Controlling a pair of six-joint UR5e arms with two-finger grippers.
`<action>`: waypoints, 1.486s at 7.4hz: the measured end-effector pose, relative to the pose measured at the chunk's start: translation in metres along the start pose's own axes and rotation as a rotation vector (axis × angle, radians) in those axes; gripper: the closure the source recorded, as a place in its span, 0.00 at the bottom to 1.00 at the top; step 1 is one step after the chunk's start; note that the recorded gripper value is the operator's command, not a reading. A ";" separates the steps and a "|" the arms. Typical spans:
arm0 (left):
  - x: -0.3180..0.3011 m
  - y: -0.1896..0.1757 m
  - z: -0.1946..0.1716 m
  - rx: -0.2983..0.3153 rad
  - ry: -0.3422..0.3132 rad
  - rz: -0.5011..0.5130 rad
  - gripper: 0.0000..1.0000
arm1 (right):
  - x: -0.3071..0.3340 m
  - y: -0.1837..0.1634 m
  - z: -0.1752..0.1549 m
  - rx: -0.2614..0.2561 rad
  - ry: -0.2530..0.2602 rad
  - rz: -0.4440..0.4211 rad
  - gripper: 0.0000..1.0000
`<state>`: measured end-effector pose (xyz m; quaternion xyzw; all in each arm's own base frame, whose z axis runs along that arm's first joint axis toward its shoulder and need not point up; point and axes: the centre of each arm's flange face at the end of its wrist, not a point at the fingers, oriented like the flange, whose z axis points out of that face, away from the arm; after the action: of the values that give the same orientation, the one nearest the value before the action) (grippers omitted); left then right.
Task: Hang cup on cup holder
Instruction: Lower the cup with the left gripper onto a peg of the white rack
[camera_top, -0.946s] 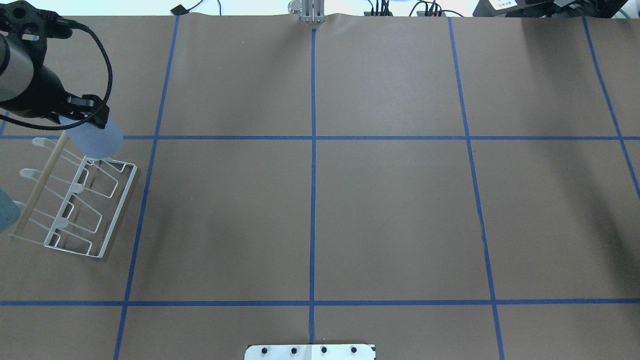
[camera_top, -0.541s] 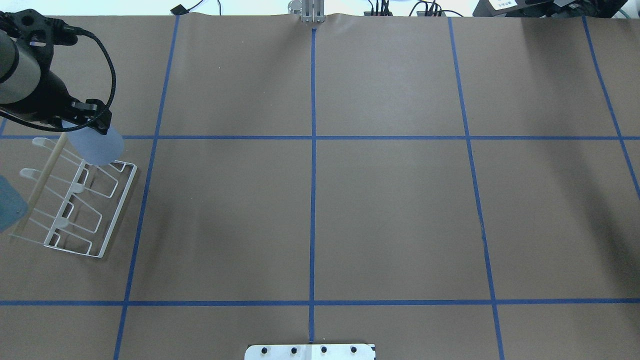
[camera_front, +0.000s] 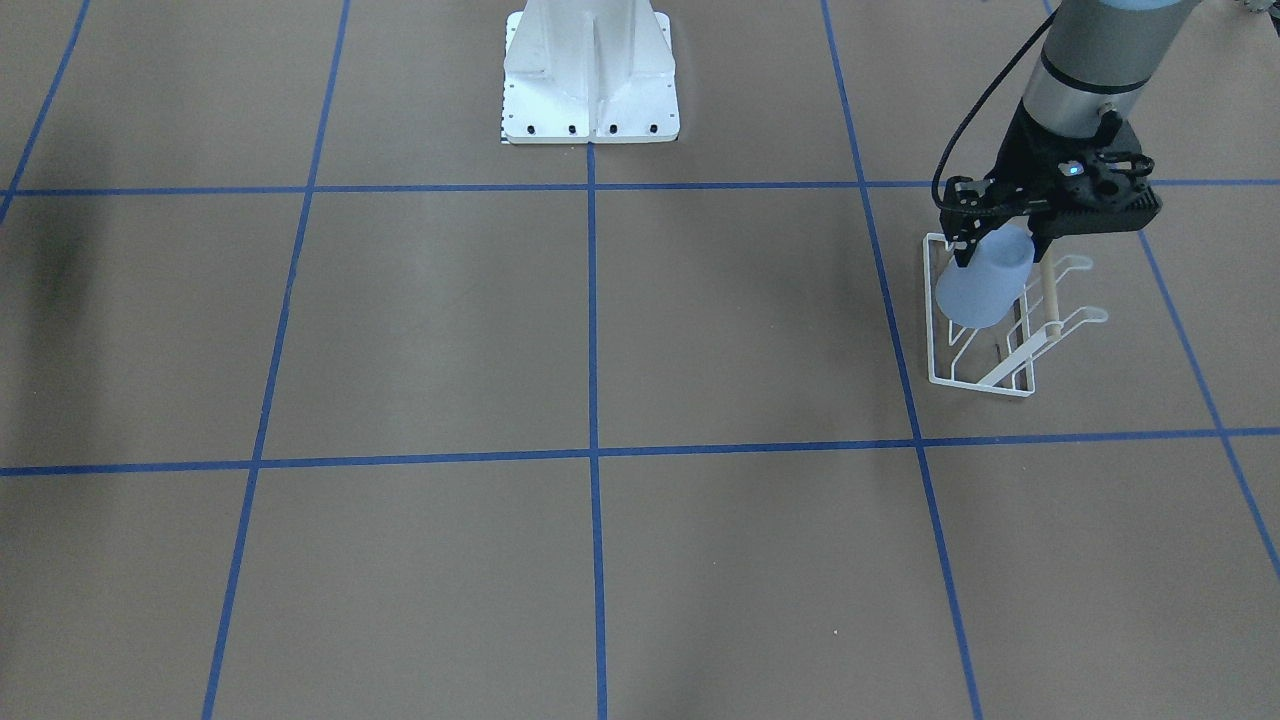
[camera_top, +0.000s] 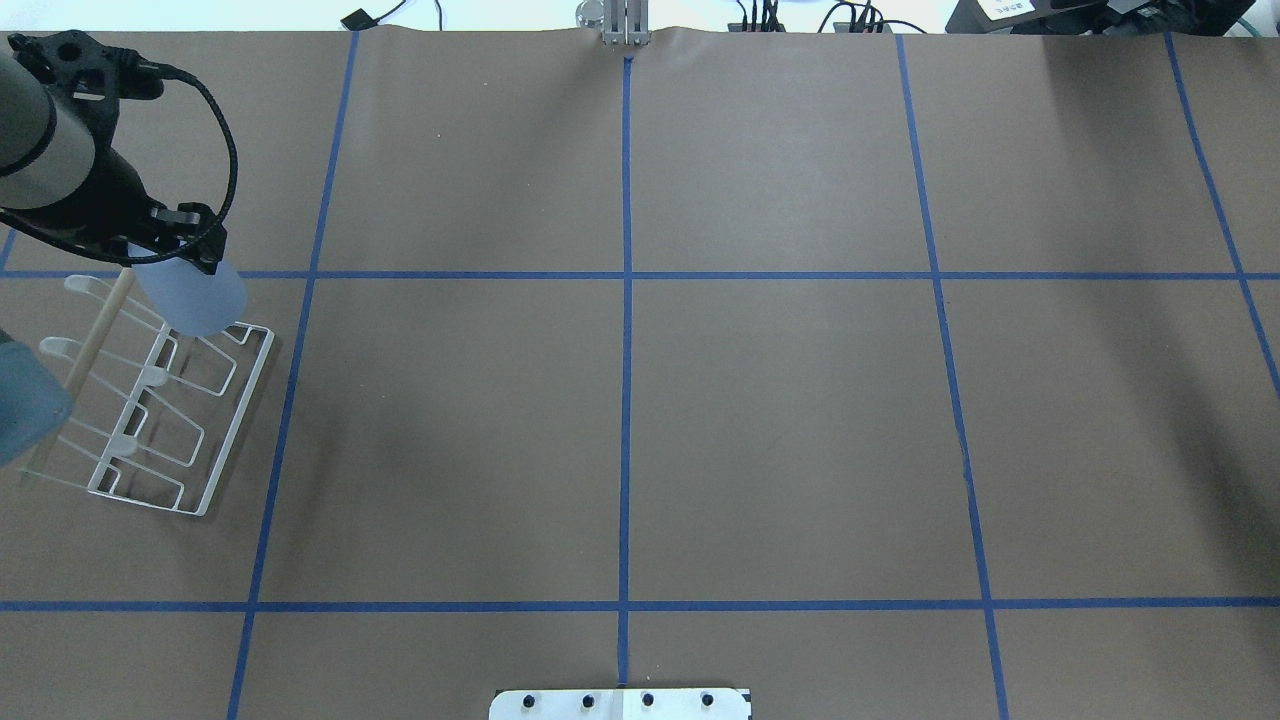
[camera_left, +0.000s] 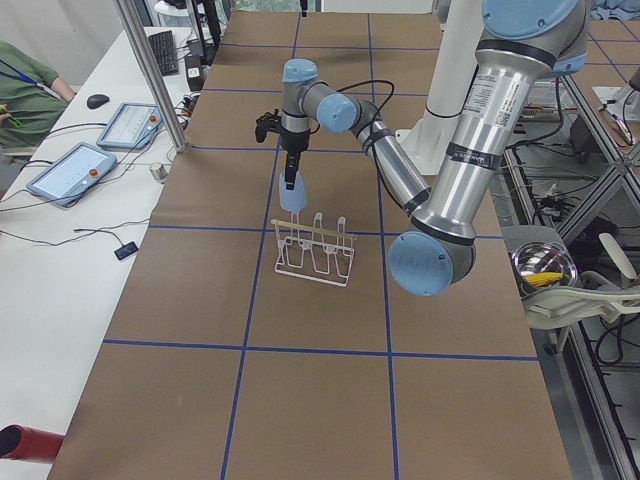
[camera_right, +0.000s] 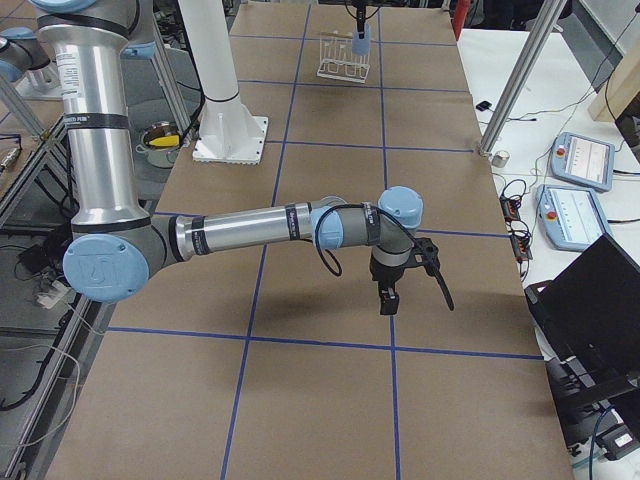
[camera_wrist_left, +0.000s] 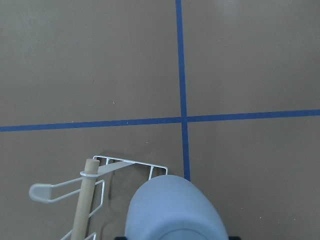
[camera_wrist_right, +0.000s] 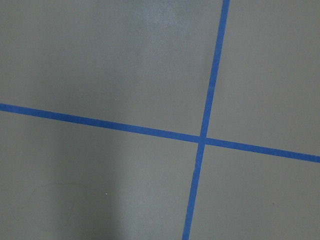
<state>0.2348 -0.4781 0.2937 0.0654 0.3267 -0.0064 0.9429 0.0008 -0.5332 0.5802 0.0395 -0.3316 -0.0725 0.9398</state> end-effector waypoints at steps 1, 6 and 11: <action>-0.001 0.000 0.004 -0.011 0.002 -0.003 1.00 | 0.000 0.000 0.000 0.000 0.000 0.000 0.00; -0.014 0.002 0.023 -0.062 -0.007 0.036 1.00 | -0.001 0.000 0.000 0.000 -0.002 -0.001 0.00; -0.019 -0.004 0.052 -0.125 -0.021 0.012 1.00 | -0.004 0.000 0.002 0.000 -0.004 -0.009 0.00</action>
<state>0.2512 -0.4896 0.3456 0.0085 0.3161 0.0191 0.9485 -0.0042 -0.5329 0.5793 0.0411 -0.3334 -0.0770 0.9387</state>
